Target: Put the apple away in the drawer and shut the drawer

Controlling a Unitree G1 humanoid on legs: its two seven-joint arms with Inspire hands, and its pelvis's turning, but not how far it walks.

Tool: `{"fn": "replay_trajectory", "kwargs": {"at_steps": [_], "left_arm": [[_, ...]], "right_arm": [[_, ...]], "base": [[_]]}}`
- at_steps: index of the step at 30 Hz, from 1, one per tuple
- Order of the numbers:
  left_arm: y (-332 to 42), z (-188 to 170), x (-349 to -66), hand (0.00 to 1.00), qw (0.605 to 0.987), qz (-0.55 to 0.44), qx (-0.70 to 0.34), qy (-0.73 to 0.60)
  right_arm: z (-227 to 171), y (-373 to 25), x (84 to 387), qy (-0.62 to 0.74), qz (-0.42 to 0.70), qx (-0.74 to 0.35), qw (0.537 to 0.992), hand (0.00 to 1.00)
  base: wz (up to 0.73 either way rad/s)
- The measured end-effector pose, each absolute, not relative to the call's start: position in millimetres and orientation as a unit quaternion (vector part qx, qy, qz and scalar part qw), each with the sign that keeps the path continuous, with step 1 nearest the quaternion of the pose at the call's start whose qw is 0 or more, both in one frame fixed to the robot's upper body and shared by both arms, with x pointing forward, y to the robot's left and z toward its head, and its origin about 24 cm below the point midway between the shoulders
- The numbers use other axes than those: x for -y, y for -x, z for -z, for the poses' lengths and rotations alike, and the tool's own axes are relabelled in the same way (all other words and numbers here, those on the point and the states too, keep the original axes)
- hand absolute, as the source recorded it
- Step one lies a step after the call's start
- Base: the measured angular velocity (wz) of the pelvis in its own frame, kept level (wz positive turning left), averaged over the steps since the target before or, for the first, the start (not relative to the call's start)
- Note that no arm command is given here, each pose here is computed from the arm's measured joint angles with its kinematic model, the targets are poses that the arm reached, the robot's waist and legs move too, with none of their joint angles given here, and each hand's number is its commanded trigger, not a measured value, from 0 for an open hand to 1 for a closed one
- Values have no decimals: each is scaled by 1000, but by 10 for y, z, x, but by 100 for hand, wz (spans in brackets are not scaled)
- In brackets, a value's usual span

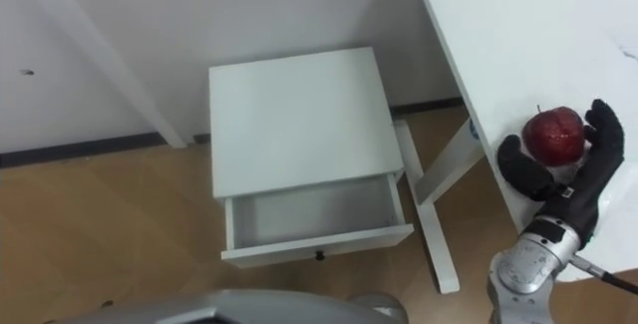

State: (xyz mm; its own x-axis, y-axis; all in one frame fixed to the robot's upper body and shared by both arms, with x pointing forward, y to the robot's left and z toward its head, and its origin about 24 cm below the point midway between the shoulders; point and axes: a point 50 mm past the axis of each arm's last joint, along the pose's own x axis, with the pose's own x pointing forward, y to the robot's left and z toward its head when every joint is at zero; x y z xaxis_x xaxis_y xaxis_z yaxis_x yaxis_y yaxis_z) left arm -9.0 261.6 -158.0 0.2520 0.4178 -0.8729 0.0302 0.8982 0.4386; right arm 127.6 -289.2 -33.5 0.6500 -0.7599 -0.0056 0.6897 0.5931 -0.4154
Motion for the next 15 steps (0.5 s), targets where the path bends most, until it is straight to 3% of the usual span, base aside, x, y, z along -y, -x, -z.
{"fn": "replay_trajectory", "kwargs": {"at_steps": [15], "left_arm": [[92, 1587, -2595, 0, 768, -116, -599, -193]], "right_arm": [[405, -1336, 2967, 208, 405, -105, 884, 100]], "base": [[0]]}}
